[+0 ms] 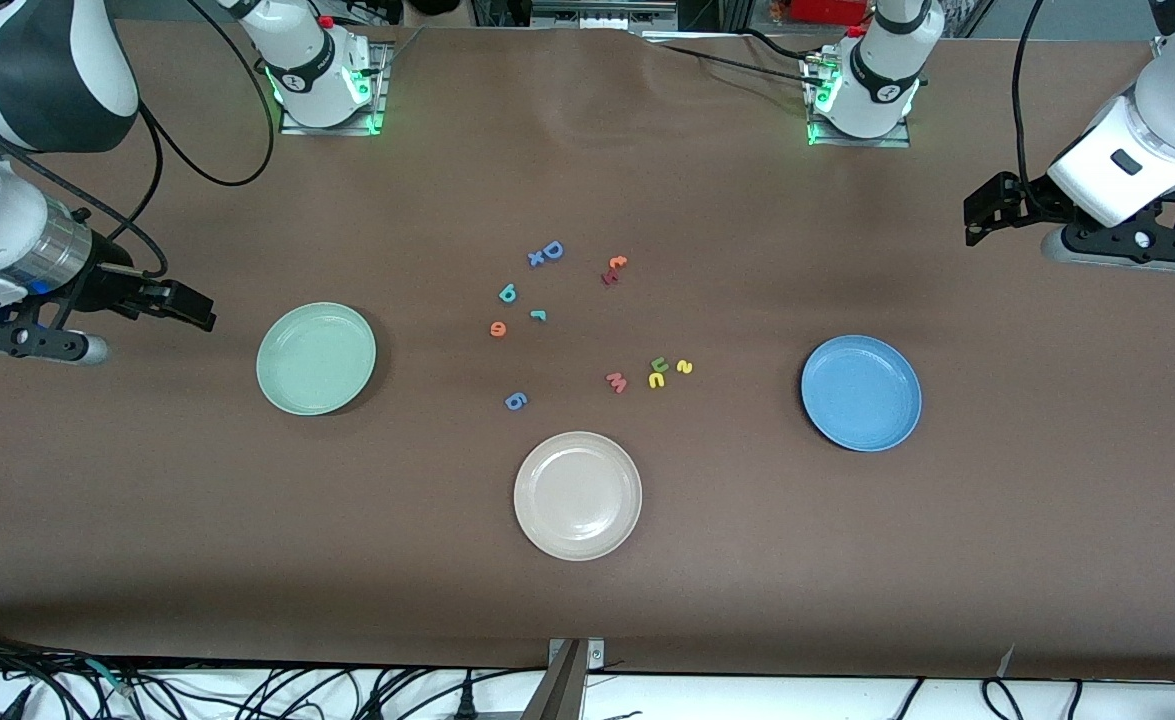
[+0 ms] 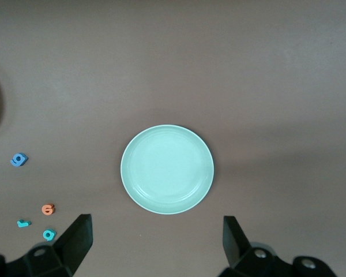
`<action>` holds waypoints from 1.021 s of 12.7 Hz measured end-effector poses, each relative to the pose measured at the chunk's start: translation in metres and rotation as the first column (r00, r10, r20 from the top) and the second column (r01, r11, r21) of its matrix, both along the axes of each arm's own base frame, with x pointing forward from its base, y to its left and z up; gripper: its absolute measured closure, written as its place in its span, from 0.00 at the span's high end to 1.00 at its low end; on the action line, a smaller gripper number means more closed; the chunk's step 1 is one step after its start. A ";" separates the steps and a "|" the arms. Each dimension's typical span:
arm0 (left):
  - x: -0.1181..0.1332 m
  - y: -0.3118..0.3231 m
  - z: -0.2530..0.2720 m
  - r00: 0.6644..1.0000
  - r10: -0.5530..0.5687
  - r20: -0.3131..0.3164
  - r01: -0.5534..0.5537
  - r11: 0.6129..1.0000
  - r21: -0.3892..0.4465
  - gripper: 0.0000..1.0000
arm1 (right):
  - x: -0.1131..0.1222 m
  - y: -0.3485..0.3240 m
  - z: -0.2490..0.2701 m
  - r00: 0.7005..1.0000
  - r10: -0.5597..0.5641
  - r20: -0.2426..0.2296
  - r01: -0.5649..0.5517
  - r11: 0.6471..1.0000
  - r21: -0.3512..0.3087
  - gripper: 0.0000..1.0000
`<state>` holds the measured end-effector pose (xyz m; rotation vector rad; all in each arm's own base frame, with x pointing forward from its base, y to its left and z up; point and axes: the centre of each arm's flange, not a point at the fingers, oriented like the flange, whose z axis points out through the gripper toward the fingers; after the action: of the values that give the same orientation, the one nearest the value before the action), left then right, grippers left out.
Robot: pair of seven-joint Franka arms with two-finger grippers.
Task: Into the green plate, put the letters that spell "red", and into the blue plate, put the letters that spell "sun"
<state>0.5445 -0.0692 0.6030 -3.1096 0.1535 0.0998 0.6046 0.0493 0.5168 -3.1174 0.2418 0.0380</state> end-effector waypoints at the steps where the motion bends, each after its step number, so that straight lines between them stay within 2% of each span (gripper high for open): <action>1: 0.000 0.000 0.000 1.000 0.000 0.000 0.000 1.000 0.000 1.00 | 0.000 0.000 0.000 1.000 0.000 -0.001 0.000 1.000 0.000 1.00; 8: 0.000 -0.004 0.000 1.000 -0.007 0.000 0.007 1.000 0.000 1.00 | -0.001 -0.001 -0.001 1.000 0.001 -0.012 -0.001 1.000 -0.007 1.00; 11: -0.001 -0.005 0.000 1.000 -0.010 -0.002 0.010 1.000 0.000 1.00 | -0.001 -0.005 -0.001 1.000 0.011 -0.009 -0.012 0.999 -0.053 1.00; 13: -0.001 -0.005 0.000 1.000 -0.010 -0.006 0.010 1.000 0.001 1.00 | -0.001 -0.005 -0.002 1.000 0.013 -0.012 -0.014 0.998 -0.060 1.00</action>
<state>0.5431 -0.0746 0.6025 -3.1077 0.1690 0.1083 0.6034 0.0438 0.5150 -3.1795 0.2262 0.0498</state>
